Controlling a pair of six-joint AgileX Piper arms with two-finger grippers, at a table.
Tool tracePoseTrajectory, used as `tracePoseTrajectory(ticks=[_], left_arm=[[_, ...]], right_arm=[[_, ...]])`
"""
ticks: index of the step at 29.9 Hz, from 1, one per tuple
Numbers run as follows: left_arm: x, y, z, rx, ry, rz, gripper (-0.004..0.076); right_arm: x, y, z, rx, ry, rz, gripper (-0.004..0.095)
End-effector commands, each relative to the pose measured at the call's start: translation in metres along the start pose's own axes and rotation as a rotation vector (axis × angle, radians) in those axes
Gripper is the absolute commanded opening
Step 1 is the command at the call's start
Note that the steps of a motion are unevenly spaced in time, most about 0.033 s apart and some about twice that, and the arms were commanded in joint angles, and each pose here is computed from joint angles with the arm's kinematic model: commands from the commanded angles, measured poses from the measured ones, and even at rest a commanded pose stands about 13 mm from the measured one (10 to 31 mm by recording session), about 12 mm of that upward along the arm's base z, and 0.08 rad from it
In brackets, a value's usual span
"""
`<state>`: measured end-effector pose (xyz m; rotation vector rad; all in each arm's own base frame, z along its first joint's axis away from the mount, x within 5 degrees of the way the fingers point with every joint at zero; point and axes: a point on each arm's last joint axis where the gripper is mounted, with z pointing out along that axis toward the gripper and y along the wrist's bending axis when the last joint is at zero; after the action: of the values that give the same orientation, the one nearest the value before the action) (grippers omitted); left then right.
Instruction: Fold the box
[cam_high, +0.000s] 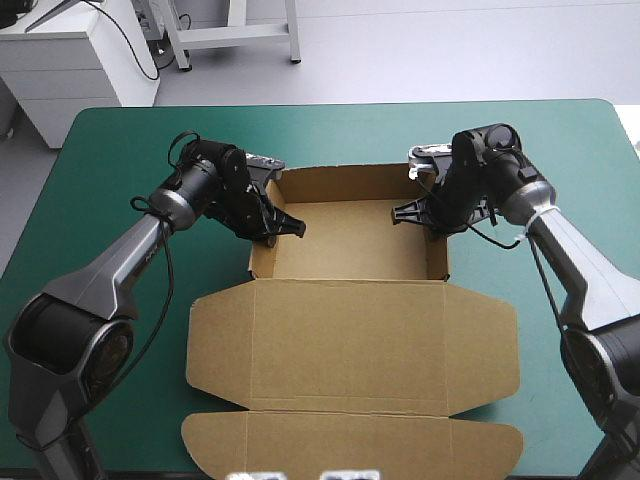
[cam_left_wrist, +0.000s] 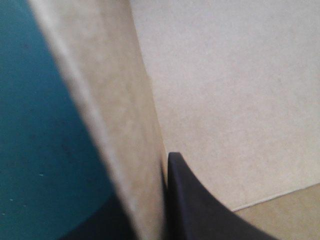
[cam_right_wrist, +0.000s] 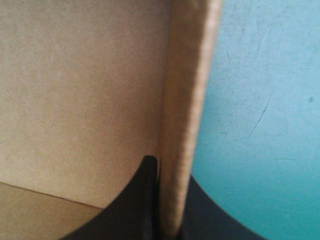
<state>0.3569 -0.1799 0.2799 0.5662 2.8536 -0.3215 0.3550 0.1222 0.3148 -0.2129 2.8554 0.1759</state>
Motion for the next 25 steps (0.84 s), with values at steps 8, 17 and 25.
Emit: tracePoseTrajectory(ticks=[8,17,25], left_arm=[[0.002,-0.016,-0.002,0.059,0.049,0.058,-0.0008],[0.001,-0.012,0.006,0.023,0.068,0.072,-0.0008],[0.002,-0.020,0.006,0.117,0.071,0.139,-0.0008]], right_arm=[[-0.013,0.016,0.006,-0.096,-0.076,-0.031,-0.0014],[-0.019,0.016,0.023,-0.090,-0.070,-0.027,-0.0014],[-0.017,0.016,0.023,-0.087,-0.045,-0.032,-0.0014]])
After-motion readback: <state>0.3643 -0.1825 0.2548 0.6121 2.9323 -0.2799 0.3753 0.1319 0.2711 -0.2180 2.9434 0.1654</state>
